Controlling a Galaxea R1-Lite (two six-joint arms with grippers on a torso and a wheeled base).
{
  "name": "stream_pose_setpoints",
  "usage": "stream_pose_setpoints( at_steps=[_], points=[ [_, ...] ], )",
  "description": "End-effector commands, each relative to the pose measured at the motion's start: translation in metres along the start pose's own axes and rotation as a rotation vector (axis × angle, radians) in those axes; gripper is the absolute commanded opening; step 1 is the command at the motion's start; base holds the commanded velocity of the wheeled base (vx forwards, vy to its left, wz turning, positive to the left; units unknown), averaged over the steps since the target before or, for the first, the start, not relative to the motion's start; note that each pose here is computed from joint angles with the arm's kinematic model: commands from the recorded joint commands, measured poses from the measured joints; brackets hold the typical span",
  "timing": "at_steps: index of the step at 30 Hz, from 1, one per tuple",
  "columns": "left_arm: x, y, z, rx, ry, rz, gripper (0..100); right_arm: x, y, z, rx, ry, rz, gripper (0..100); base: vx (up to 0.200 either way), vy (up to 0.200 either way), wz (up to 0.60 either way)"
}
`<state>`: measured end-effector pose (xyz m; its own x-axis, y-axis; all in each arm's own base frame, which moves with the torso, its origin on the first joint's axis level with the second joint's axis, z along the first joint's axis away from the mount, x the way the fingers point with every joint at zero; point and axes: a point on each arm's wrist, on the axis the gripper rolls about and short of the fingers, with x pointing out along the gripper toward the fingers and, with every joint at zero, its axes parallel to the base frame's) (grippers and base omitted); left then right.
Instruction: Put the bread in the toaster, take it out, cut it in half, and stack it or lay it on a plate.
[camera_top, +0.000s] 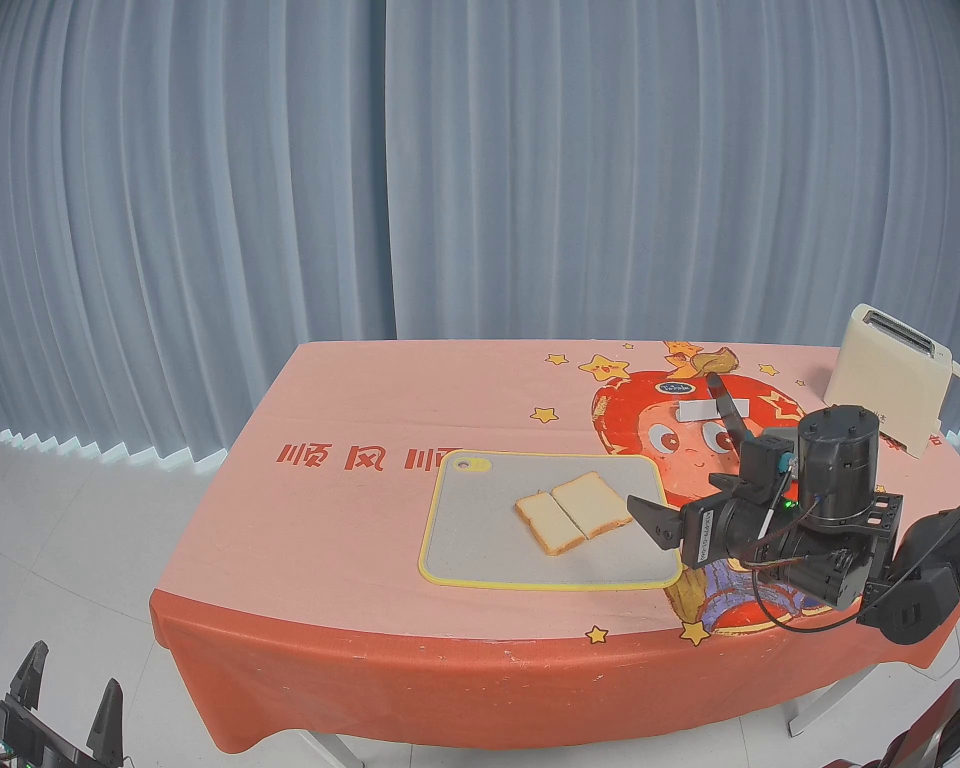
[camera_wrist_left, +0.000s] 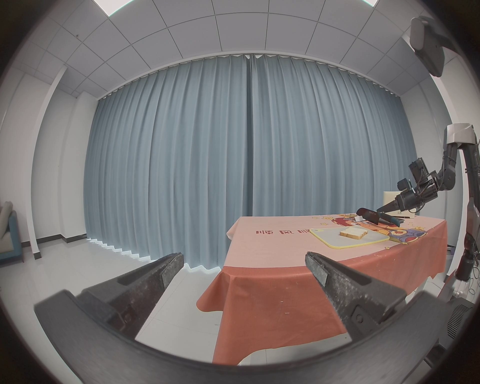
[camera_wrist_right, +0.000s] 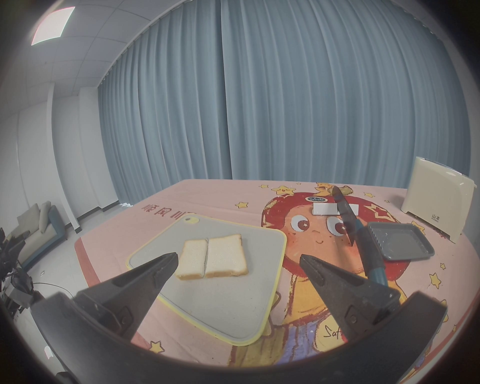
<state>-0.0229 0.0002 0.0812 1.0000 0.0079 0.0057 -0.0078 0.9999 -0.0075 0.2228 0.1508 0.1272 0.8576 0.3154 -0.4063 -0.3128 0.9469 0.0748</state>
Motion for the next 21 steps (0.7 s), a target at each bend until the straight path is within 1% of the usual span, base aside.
stream_pose_setpoints(
  at_steps=[1,3,4,10,11,13,15,18,19,21],
  points=[
    [0.001,0.0,-0.005,0.0,0.007,0.0,100,0.007,0.001,-0.008,-0.011,0.036,-0.004,100,0.0,0.0,0.0],
    [0.001,0.0,-0.005,0.0,0.007,0.0,100,0.007,0.003,-0.01,-0.017,0.042,0.0,100,0.0,0.0,0.0],
    [0.001,0.0,-0.005,0.0,0.007,0.001,100,0.008,0.004,-0.007,-0.016,0.034,0.005,100,0.0,0.0,0.0],
    [0.001,0.0,-0.005,0.0,0.007,0.0,100,0.023,0.003,0.0,-0.009,0.028,-0.013,100,0.0,0.0,0.0],
    [0.001,0.0,-0.005,0.0,0.007,0.001,100,0.033,0.002,0.001,-0.007,0.03,-0.02,100,0.0,0.0,0.0],
    [0.001,0.0,-0.005,0.0,0.007,0.001,100,0.042,-0.001,0.002,-0.001,0.035,-0.026,100,0.0,0.0,0.0],
    [0.001,0.0,-0.005,0.0,0.007,0.0,100,0.05,-0.007,0.007,0.006,0.024,-0.051,100,0.0,0.0,0.0],
    [0.001,0.0,-0.005,0.0,0.007,0.0,100,0.056,-0.011,0.018,-0.002,-0.005,-0.063,100,0.0,0.0,0.0],
    [0.001,0.0,-0.005,0.0,0.007,0.0,100,0.058,-0.013,0.022,-0.01,-0.007,-0.069,100,0.0,0.0,0.0],
    [0.001,0.0,-0.005,0.0,0.007,0.001,100,0.059,-0.013,0.026,-0.019,0.006,-0.071,100,0.0,0.0,0.0]
  ],
)
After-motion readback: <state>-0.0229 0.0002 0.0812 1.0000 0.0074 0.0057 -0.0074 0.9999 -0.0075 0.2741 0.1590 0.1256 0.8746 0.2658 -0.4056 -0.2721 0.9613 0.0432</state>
